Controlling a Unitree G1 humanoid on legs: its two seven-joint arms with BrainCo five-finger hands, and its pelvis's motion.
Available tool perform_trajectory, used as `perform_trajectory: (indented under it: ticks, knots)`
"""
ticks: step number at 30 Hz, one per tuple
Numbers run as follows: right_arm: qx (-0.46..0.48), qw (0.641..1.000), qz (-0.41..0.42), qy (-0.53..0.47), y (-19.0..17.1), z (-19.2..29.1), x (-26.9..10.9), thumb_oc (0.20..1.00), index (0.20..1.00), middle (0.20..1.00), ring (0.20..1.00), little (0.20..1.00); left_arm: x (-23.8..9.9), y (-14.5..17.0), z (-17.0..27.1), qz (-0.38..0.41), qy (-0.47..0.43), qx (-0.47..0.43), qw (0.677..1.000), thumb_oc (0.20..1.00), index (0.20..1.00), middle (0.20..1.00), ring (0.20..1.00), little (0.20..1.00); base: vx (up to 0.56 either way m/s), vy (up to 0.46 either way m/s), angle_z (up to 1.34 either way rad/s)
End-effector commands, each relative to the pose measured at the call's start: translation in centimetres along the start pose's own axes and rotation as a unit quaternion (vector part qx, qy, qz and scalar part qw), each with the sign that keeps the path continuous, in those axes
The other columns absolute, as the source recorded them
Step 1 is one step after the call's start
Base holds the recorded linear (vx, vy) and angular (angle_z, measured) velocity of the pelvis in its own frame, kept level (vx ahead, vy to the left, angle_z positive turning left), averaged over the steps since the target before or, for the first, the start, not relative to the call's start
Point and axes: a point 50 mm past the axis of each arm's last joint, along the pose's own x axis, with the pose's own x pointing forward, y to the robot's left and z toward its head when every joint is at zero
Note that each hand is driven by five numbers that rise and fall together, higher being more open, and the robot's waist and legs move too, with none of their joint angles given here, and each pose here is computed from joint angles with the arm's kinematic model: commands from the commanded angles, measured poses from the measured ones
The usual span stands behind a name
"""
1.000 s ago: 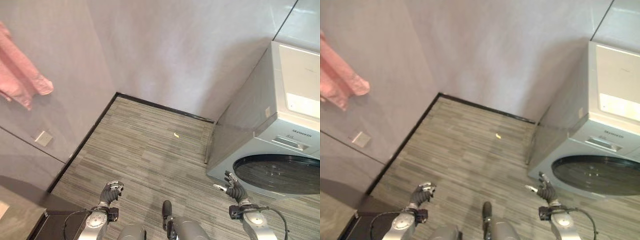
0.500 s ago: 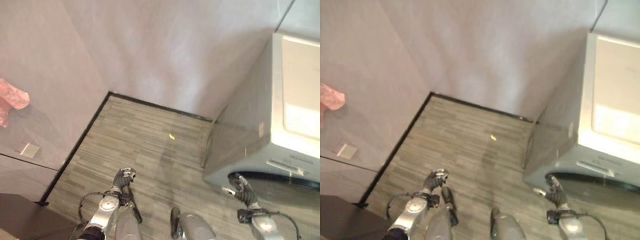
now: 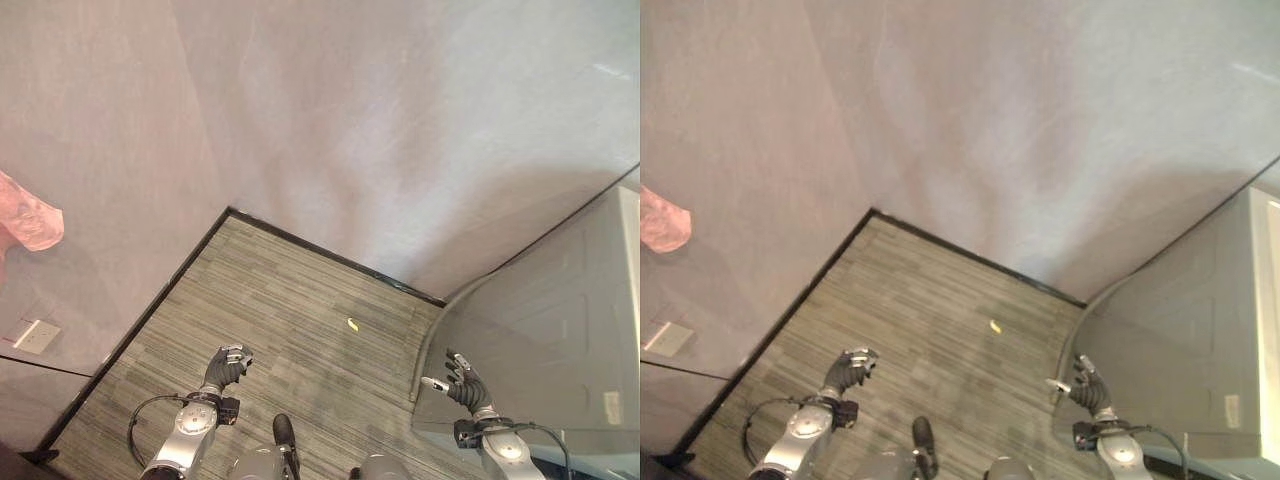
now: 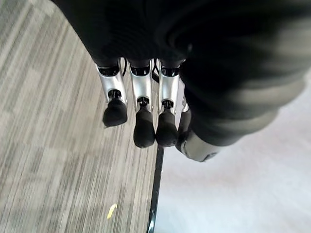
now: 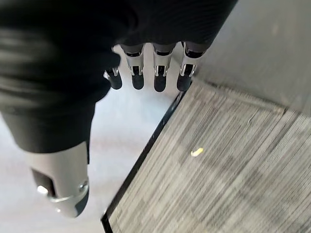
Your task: Put brush and paste in cup on sink, flatten towel.
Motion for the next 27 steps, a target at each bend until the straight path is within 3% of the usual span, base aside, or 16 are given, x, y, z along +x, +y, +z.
perform_trajectory:
  ticks: [1,8,18,25,27]
  knots:
    - [-0.017,0.999,-0.009,-0.036,-1.0,1.3,0.0,1.000,1.000,1.000,1.000,1.000,-0.5,0.3,1.1,-0.004,-0.043,-0.003,0.999,0.200,0.200,0.200,0.200,0.200,0.09,0.139,0.25]
    - [-0.026,0.999,0.003,-0.045,-0.6,1.8,0.3,1.000,1.000,1.000,1.000,1.000,-0.9,0.6,0.9,-0.008,-0.042,0.016,0.999,0.200,0.200,0.200,0.200,0.200,0.07,0.105,0.08]
    - [-0.041,0.998,0.022,-0.045,-0.2,1.6,0.3,1.000,1.000,1.000,1.000,1.000,-1.0,1.0,0.1,-0.004,-0.029,0.029,0.999,0.200,0.200,0.200,0.200,0.200,0.12,-0.031,0.65]
    - [-0.036,0.998,0.031,-0.038,-0.4,1.4,0.5,1.000,1.000,1.000,1.000,1.000,-0.5,1.0,1.2,0.004,-0.050,0.017,0.999,0.200,0.200,0.200,0.200,0.200,0.11,-0.150,1.84]
    - [-0.031,0.997,0.053,-0.050,-0.5,2.4,0.9,1.000,1.000,1.000,1.000,1.000,-1.4,1.5,-0.6,0.000,-0.014,0.016,1.000,0.200,0.200,0.200,0.200,0.200,0.04,-0.454,1.31]
